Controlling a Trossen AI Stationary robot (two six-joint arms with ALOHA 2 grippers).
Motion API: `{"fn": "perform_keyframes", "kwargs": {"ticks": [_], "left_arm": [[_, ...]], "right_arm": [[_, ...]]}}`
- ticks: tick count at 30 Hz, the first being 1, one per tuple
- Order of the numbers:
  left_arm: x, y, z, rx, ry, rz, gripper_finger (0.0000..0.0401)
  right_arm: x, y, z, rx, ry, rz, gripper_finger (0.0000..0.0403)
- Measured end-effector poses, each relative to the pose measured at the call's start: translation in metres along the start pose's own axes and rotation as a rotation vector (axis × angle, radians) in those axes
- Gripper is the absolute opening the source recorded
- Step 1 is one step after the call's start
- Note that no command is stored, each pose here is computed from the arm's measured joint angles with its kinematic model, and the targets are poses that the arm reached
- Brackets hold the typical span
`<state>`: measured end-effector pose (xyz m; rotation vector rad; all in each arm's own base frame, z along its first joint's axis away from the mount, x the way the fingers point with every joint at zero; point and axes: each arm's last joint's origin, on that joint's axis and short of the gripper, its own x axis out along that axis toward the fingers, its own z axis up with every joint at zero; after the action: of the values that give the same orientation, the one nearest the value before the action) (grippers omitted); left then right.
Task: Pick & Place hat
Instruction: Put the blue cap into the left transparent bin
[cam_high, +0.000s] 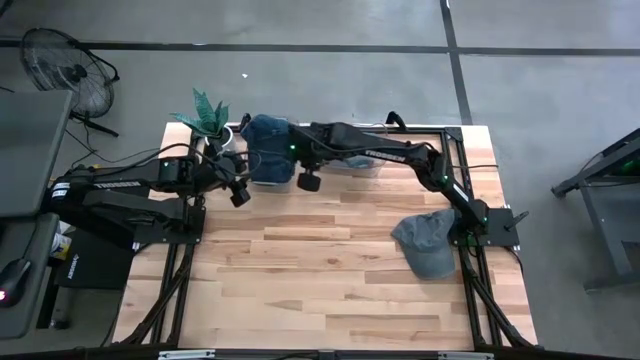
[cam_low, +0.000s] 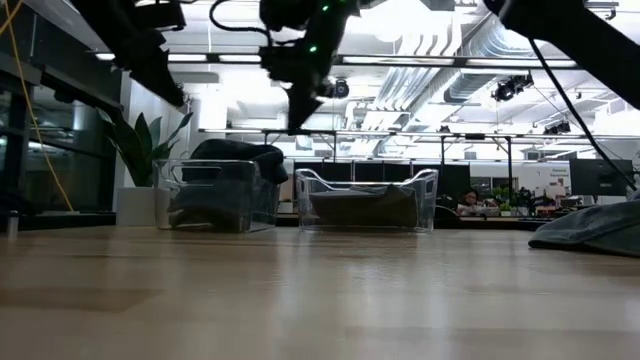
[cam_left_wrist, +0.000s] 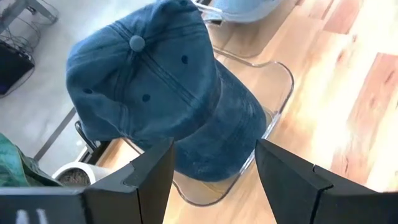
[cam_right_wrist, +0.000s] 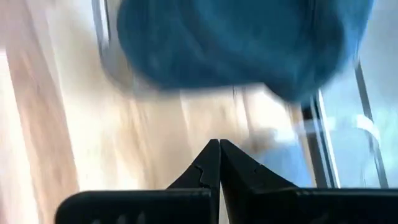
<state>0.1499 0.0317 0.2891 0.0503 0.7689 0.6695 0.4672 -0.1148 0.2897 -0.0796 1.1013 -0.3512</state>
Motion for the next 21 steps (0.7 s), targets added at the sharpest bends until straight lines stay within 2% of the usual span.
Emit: {"fn": "perform_keyframes", "kwargs": {"ticks": [4,6,10,14,18,21], "left_arm": [[0.000,0.000,-0.002,-0.006,0.015,-0.003,0.0217],[0.000,0.000,-0.002,-0.006,0.022,-0.002,0.0217],[0.000,0.000,-0.003,-0.006,0.026,-0.001,0.0217],[0.000,0.000,-0.002,-0.009,0.024,-0.009,0.0217],[0.000,-0.001,-0.002,-0.010,0.026,-0.032,0.0217],[0.000,-0.001,-0.002,-0.010,0.027,-0.033,0.0217]], "right_arm": [[-0.008,0.006,-0.014,0.002,0.145,-0.027,0.0000],[-0.005,0.010,-0.018,-0.008,0.178,-0.083,0.0000],[0.014,0.012,-0.013,-0.024,0.093,-0.129,0.0000],[0.040,-0.002,-0.008,0.009,-0.035,-0.161,0.0000],[0.046,-0.018,-0.010,0.054,-0.037,-0.257,0.0000],[0.048,-0.030,-0.012,0.129,-0.039,-0.246,0.0000]]}}
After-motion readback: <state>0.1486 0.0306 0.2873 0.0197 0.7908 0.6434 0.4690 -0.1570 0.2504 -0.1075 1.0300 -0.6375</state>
